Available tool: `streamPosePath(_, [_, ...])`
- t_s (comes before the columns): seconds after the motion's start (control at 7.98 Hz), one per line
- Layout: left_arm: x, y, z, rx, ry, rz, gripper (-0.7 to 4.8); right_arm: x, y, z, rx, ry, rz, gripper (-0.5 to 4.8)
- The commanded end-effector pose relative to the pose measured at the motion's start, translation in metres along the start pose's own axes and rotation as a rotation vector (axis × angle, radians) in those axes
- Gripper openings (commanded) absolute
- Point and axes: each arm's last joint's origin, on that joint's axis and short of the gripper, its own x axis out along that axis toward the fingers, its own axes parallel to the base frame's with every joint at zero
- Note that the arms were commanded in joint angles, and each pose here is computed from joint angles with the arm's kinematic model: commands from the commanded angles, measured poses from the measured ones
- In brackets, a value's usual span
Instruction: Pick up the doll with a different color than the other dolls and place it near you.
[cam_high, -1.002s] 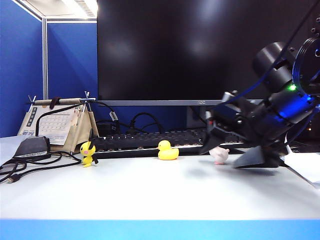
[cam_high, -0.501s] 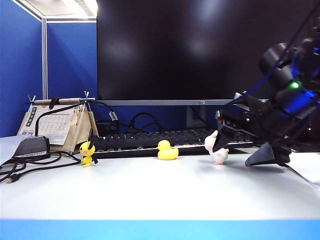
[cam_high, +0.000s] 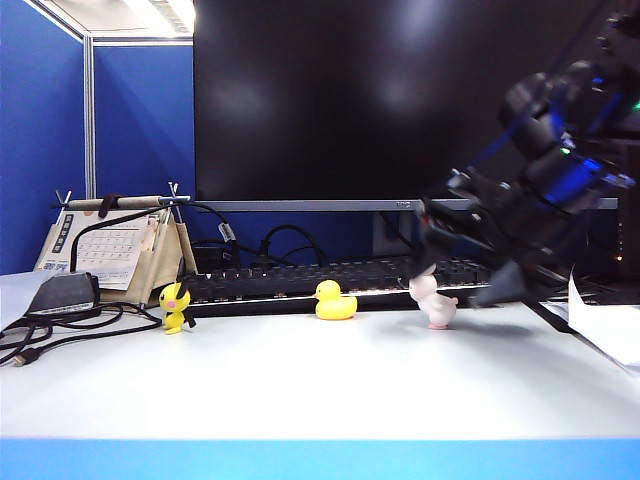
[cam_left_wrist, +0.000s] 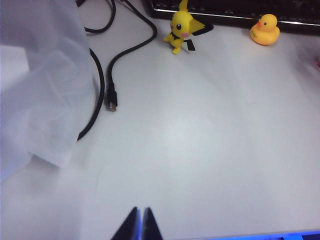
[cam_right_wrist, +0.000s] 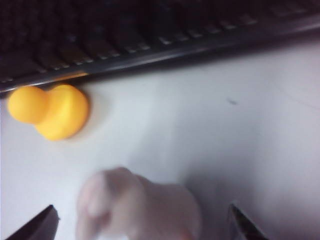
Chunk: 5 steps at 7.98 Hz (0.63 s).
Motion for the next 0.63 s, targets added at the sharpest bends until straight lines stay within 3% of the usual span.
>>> streamPosePath(0.13, [-0.0003,-0.0003,0.0006,0.0,-0.002,-0.003,0.24,0.0143,-0.0058,-0.0122,0.021,0.116,0.006,4.34])
streamPosePath(0.63, [-0.0003,-0.0003,0.0006,0.0,-0.002,-0.003,0.24,0.0216,-0.0089,-0.0154,0.011,0.111,0.01,4.12])
